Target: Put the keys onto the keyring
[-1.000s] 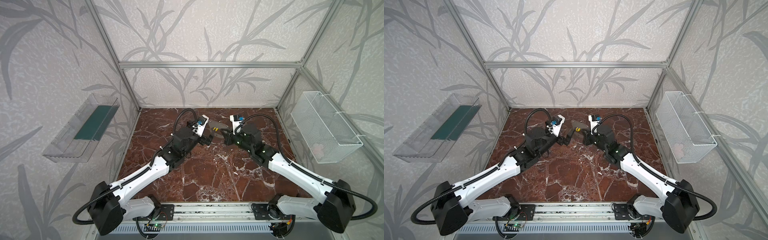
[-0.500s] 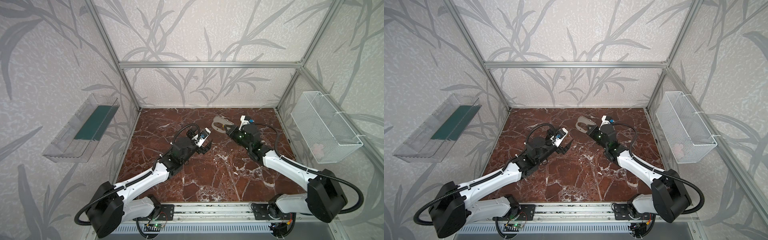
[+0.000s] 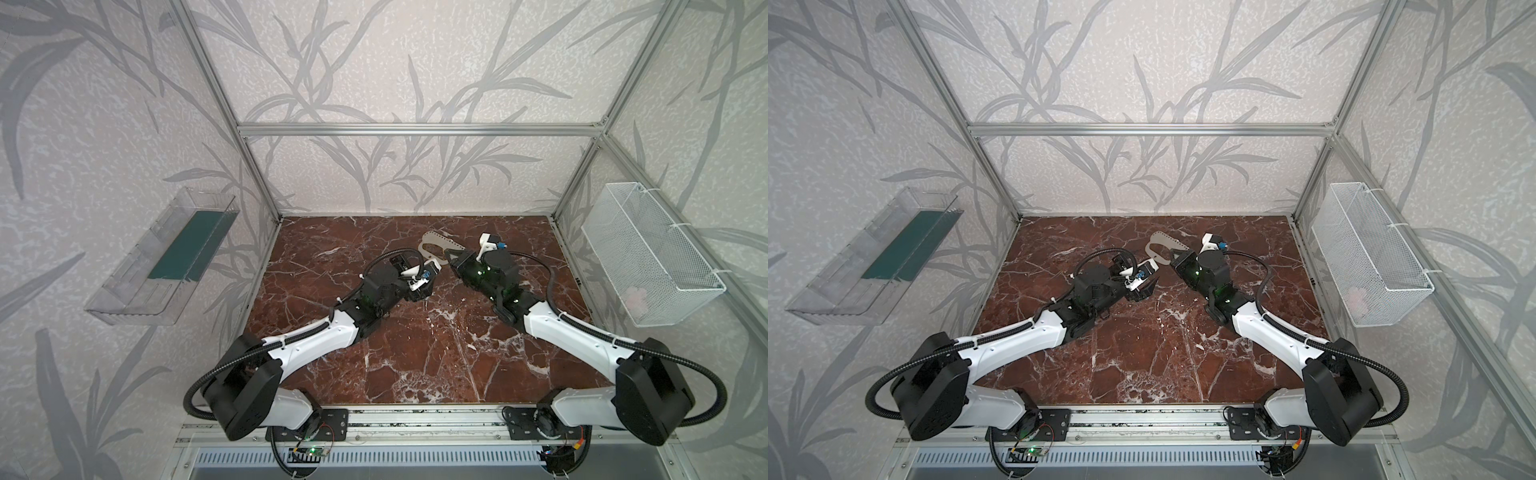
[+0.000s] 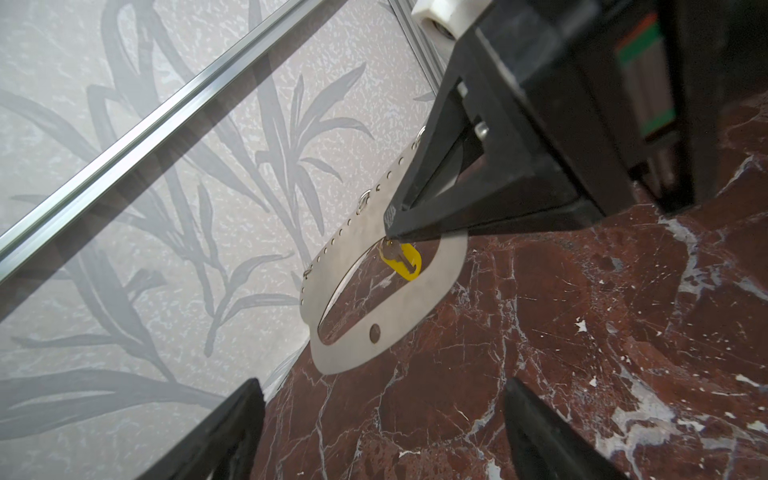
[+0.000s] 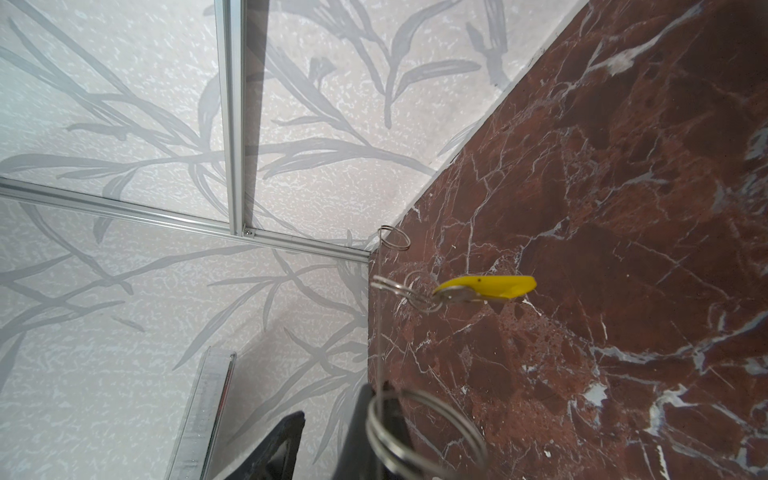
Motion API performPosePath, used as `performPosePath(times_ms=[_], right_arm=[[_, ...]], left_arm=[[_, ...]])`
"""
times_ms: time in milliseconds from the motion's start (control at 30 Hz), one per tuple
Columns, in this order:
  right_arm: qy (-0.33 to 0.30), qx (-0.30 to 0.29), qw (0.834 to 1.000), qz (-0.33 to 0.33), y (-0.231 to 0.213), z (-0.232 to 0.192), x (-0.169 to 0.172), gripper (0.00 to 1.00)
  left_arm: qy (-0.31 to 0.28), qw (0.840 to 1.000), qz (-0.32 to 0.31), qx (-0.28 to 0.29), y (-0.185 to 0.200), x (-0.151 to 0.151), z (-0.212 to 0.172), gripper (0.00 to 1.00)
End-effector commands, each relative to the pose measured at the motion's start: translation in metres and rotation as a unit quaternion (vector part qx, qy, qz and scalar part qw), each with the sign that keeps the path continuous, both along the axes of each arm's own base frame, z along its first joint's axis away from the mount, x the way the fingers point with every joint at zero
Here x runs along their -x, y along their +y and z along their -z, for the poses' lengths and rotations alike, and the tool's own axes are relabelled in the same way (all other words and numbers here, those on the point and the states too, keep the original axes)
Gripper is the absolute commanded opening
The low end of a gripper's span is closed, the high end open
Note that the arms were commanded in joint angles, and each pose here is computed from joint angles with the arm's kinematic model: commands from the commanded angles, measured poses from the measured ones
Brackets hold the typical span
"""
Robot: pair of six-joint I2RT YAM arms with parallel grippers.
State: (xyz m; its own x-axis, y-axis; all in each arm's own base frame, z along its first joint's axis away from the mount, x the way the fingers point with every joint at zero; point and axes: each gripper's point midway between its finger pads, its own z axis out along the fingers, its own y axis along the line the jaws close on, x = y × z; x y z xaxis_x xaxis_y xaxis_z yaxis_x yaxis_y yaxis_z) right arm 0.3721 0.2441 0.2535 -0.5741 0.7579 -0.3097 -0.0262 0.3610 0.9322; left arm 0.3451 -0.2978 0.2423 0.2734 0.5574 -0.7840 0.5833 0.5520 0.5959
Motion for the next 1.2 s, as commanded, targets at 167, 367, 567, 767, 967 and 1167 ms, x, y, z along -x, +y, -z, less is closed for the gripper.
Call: performPosePath(times_ms=[167,367,567,767,967,1167], right_arm=[[-0.020,-0.055,0.998,-0.003,0.006,-0.021,0.003,0.00],[-0.012,-0.073,0.997,-0.009,0.009,-0.021,0.008,0.00],[-0.007,-0.089,0.996,-0.015,0.011,-0.021,0.010,0.00],[0.000,-0.101,0.995,-0.020,0.013,-0.020,0.010,0.00],[0.004,-0.104,0.994,-0.023,0.016,-0.018,0.008,0.00],[0.010,-0.117,0.993,-0.030,0.022,-0.015,0.005,0.00]], left_arm=[[-0.047,0.999,-0.010,-0.025,-0.001,-0.020,-0.017,0.76],[-0.041,0.999,-0.015,-0.022,0.002,-0.034,-0.016,0.56],[-0.045,0.998,-0.019,-0.034,0.000,-0.042,-0.012,0.51],[-0.048,0.997,-0.023,-0.048,0.001,-0.047,-0.006,0.45],[-0.050,0.997,-0.023,-0.048,0.001,-0.046,-0.008,0.29],[-0.049,0.997,-0.022,-0.049,0.001,-0.046,-0.007,0.22]])
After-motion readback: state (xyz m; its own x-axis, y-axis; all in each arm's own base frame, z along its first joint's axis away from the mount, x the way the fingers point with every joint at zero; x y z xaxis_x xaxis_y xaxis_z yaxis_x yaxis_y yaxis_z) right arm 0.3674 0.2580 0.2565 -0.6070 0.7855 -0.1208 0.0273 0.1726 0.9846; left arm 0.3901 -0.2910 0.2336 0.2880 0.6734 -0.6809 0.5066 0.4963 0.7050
